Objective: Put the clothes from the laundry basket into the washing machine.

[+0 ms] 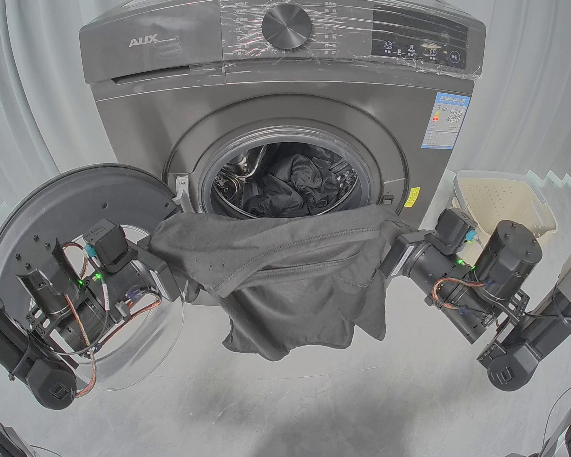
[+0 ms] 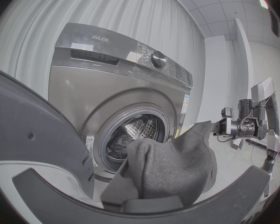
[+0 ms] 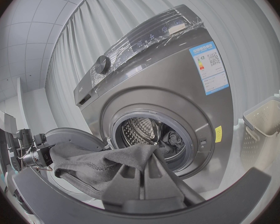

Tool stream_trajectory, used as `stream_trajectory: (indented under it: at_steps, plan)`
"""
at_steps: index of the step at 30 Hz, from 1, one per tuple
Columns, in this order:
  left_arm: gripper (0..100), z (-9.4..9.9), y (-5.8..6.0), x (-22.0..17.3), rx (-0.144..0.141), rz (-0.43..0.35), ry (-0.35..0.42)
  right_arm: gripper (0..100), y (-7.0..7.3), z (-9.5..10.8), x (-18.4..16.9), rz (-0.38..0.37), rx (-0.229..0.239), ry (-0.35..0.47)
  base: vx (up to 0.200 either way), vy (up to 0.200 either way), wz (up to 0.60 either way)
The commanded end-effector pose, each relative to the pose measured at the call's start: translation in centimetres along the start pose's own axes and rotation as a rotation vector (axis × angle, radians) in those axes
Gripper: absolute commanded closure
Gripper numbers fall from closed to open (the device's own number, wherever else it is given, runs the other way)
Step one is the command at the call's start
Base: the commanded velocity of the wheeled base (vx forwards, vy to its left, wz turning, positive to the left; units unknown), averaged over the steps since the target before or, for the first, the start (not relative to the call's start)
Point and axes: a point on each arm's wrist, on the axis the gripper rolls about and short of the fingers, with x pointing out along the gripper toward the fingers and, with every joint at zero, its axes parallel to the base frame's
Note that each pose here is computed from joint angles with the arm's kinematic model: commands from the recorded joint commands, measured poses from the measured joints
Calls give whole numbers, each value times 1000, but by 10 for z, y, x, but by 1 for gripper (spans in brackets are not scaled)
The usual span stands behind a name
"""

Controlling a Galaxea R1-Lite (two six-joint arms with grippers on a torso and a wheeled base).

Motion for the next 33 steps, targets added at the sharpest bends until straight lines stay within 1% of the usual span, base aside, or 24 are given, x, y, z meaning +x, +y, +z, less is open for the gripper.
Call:
stream_trajectory:
  at_steps: [1, 3, 5, 7, 8, 9, 11, 13, 19, 23, 25, 33]
  plan:
    - [100, 4, -1, -4, 3, -2, -10, 100, 0, 8, -3, -1, 1, -21, 0, 0, 0]
    - [100, 3, -1, -4, 2, -4, -5, 100, -4, 6, -4, -13, 2, -10, 0, 0, 0]
    - [100, 1, -1, -4, -2, 0, 1, 100, -13, 7, -4, -40, -4, -14, 0, 0, 0]
    - [100, 2, 1, -4, -10, 9, -1, 100, -14, 12, -2, -41, -2, -34, 0, 0, 0]
    - [100, 2, 1, -4, -10, 9, -1, 100, -14, 12, -2, -41, -2, -34, 0, 0, 0]
    - [100, 3, 4, -4, -8, 22, -5, 100, -14, 16, 0, -43, 0, -52, 0, 0, 0]
    - [100, 5, 8, -4, -4, 36, -16, 100, -15, 17, 2, -47, 3, -61, 0, 0, 0]
    - [100, 7, 11, -4, -2, 46, -25, 100, -14, 16, 3, -43, 4, -61, 0, 0, 0]
    - [100, 8, 11, -6, -2, 46, -25, 100, -10, 23, 7, -34, 12, -97, 0, 0, 0]
    - [100, 6, 10, -8, -2, 46, -17, 100, -9, 26, 7, -31, 13, -109, 0, 0, 0]
    - [100, 6, 10, -7, -1, 46, -16, 100, -8, 30, 9, -36, 15, -127, 0, 0, 0]
    - [100, 7, 11, -7, -3, 48, -20, 100, -7, 35, 8, -37, 16, -144, 0, 0, 0]
